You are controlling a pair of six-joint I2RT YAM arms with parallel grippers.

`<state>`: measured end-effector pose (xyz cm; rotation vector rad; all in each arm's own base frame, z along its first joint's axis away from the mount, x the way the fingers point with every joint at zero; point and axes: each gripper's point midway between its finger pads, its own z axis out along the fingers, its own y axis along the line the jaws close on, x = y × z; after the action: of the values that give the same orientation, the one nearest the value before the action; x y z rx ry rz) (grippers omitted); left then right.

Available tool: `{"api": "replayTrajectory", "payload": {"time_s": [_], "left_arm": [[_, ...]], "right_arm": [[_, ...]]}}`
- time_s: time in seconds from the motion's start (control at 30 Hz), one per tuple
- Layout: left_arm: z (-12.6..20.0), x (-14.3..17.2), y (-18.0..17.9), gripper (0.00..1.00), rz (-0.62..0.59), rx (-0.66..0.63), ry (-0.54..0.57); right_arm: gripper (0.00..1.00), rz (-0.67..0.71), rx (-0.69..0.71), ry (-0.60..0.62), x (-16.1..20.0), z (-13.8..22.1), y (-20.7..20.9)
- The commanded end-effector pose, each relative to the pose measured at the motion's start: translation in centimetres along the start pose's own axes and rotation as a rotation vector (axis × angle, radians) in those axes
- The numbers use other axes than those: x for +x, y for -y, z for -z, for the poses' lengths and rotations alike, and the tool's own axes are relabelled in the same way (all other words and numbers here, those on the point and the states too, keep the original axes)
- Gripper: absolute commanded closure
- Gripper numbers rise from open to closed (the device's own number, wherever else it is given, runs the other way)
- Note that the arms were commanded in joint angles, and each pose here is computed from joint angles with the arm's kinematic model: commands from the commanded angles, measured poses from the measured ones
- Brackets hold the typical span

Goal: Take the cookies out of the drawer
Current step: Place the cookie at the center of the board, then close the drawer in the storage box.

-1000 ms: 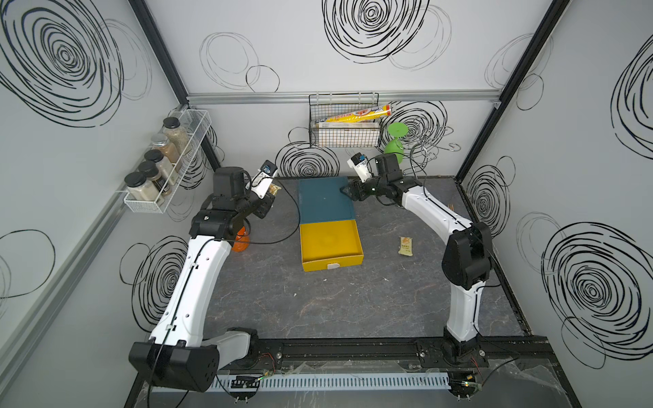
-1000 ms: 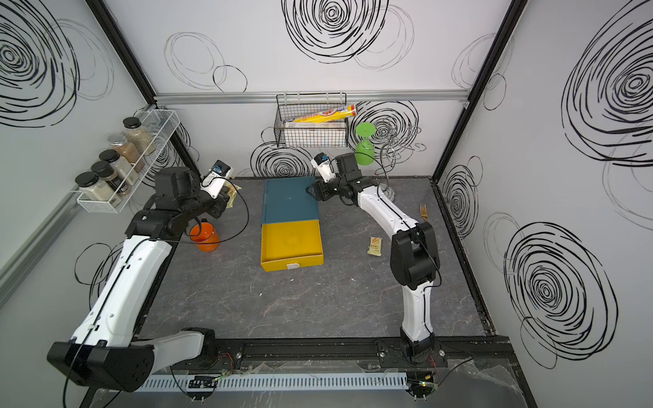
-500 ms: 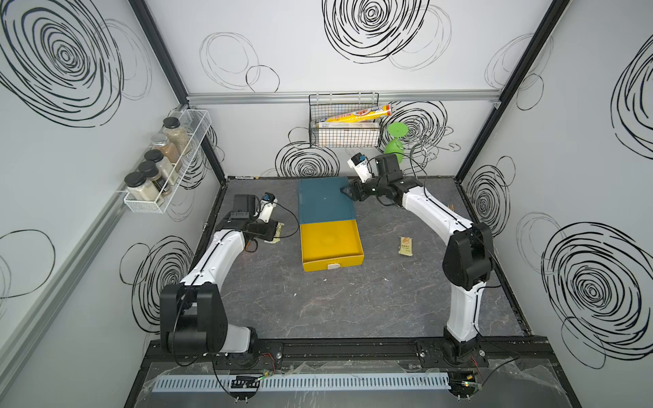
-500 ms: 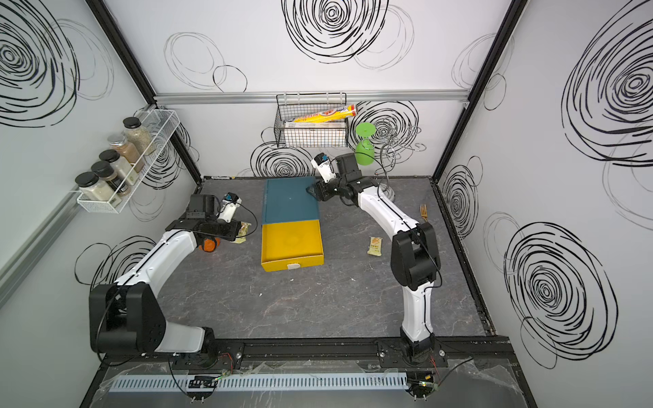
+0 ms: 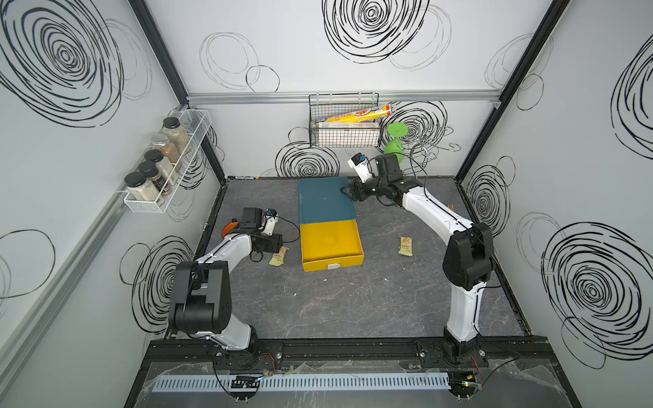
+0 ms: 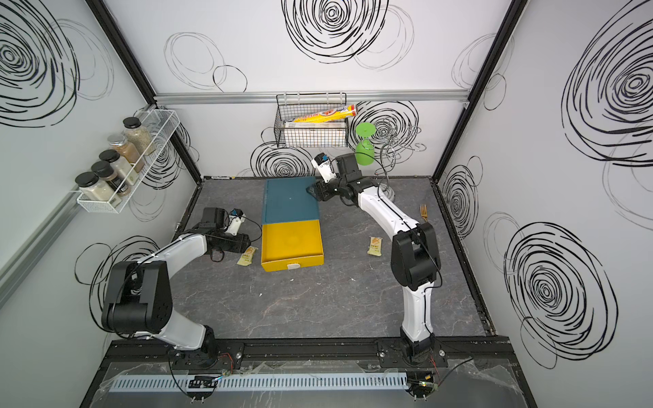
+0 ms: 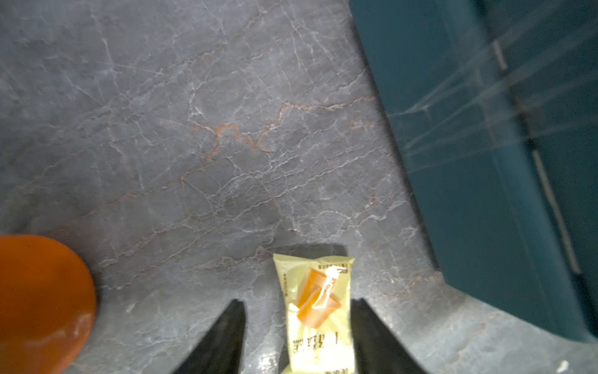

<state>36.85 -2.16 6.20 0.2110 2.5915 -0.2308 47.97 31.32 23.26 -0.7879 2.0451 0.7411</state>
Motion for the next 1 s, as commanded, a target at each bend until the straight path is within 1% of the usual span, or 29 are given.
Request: {"api": "replayTrajectory", "payload": {"time_s": [0.0,0.1,0.17,0.23,0.27,0.37,0.43,0.5,0.53,0.57,0.6,0.63,0.67,0.7,0.73,0.77,0.83,0.9,0.97], "left_arm": [[1.4,-2.6,-0.4,0.18,-0.004,-0.034,0.083],[4.6,-5.4,-0.3,0.17,-0.013,-0.064,0.172],[8.6,-8.8,0.2,0.15,-0.027,-0.108,0.279],[12.9,-12.3,1.6,0.12,-0.069,-0.143,0.391],[15.2,-13.9,2.8,0.1,-0.098,-0.156,0.452],[20.2,-17.4,6.7,0.05,-0.178,-0.188,0.584],[21.6,-18.5,10.2,0.05,-0.252,-0.147,0.631],[22.0,-19.3,13.4,0.08,-0.325,-0.105,0.663],[21.8,-19.6,14.9,0.11,-0.366,-0.079,0.67],[21.5,-20.1,15.8,0.24,-0.386,-0.065,0.676],[21.2,-20.6,16.2,0.38,-0.388,-0.054,0.678],[21.0,-21.4,16.6,0.49,-0.382,-0.035,0.681],[20.4,-22.1,16.9,0.63,-0.381,-0.024,0.677],[19.8,-22.6,17.4,0.78,-0.389,-0.007,0.668],[18.8,-23.2,17.9,0.96,-0.401,0.011,0.653],[17.9,-23.7,18.1,1.0,-0.401,0.019,0.634],[15.4,-24.4,18.7,1.0,-0.414,0.048,0.566],[13.2,-24.9,18.5,1.0,-0.388,0.058,0.508],[11.2,-24.6,18.9,1.0,-0.396,0.115,0.446]], "right_arm": [[0.39,-0.071,0.045,-0.216,7.1,-0.9,1.4],[0.36,-0.07,0.041,-0.191,6.2,-0.5,1.1],[0.32,-0.071,0.039,-0.163,5.2,0.0,0.9],[0.31,-0.066,0.04,-0.124,3.8,0.7,0.5],[0.3,-0.062,0.038,-0.097,2.9,1.2,0.2],[0.3,-0.057,0.035,-0.009,-0.1,2.9,-0.6],[0.3,-0.058,0.05,0.044,-1.9,4.6,-1.2],[0.3,-0.073,0.098,0.087,-3.1,6.8,-1.4],[0.33,-0.085,0.136,0.12,-3.5,8.3,-1.4],[0.37,-0.098,0.166,0.169,-4.0,10.1,-1.7],[0.4,-0.119,0.18,0.187,-2.8,11.1,-2.0],[0.47,-0.132,0.201,0.234,-2.3,12.7,-2.4],[0.64,-0.14,0.226,0.279,-1.7,14.3,-3.0],[0.86,-0.144,0.236,0.302,-1.0,15.4,-3.7],[1.0,-0.158,0.233,0.312,0.2,16.1,-4.6],[1.0,-0.168,0.223,0.325,0.9,16.9,-5.7],[1.0,-0.164,0.156,0.308,3.7,16.8,-9.4],[1.0,-0.159,0.106,0.304,6.6,16.5,-13.1],[1.0,-0.16,0.072,0.319,9.6,16.3,-16.3]]}}
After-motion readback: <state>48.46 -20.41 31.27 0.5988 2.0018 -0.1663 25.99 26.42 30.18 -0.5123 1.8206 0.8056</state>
